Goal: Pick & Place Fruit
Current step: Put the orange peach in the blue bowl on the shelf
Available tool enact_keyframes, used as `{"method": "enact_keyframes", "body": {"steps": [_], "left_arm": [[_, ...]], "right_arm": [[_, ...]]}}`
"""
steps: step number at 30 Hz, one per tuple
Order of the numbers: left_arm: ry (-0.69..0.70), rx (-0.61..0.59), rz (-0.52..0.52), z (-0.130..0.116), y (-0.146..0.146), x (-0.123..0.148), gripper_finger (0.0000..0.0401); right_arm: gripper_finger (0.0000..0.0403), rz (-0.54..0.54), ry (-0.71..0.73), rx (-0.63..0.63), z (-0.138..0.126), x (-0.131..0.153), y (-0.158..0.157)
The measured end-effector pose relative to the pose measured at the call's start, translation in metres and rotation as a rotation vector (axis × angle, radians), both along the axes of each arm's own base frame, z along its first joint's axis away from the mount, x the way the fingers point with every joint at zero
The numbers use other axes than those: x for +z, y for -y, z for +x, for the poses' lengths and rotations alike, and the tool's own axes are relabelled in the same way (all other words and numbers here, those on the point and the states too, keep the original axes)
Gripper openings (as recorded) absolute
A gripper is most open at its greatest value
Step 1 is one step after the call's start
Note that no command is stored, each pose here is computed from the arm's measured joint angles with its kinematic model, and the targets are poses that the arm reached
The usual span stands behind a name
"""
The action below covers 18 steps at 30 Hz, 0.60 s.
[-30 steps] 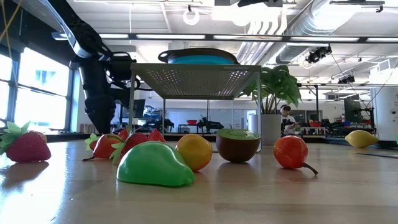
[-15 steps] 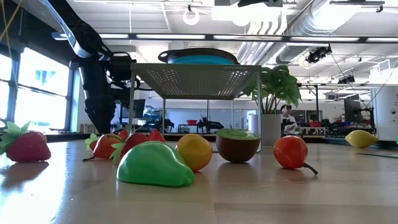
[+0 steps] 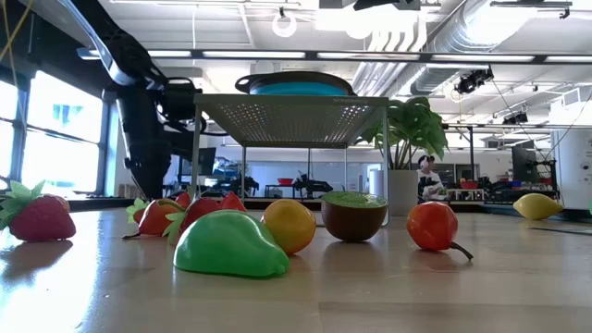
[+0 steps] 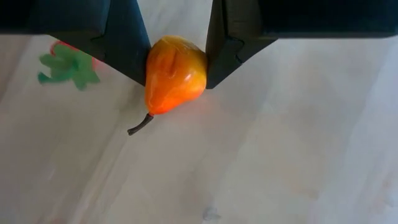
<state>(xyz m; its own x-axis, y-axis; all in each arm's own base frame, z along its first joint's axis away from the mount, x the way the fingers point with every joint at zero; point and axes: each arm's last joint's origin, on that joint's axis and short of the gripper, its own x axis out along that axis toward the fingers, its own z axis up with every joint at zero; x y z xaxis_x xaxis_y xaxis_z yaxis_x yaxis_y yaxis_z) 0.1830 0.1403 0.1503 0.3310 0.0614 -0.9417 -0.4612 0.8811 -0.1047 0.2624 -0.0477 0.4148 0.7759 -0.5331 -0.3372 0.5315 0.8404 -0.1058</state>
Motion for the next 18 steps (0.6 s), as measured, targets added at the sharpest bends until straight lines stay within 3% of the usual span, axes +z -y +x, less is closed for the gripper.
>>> {"method": "enact_keyframes", "body": {"steps": [9,14,18], "left_arm": [[0.021,-0.002,0.011,-0.012,0.01,0.021,0.0129],[0.135,0.058,0.071,-0.019,0.016,0.048,0.0129],[0.222,0.12,0.163,-0.025,0.018,0.084,0.0129]], "right_arm": [[0.0239,0.0,0.0,0.0,0.0,0.0,0.0],[0.0239,0.0,0.0,0.0,0.0,0.0,0.0],[0.0239,0.0,0.001,0.0,0.0,0.0,0.0]]}}
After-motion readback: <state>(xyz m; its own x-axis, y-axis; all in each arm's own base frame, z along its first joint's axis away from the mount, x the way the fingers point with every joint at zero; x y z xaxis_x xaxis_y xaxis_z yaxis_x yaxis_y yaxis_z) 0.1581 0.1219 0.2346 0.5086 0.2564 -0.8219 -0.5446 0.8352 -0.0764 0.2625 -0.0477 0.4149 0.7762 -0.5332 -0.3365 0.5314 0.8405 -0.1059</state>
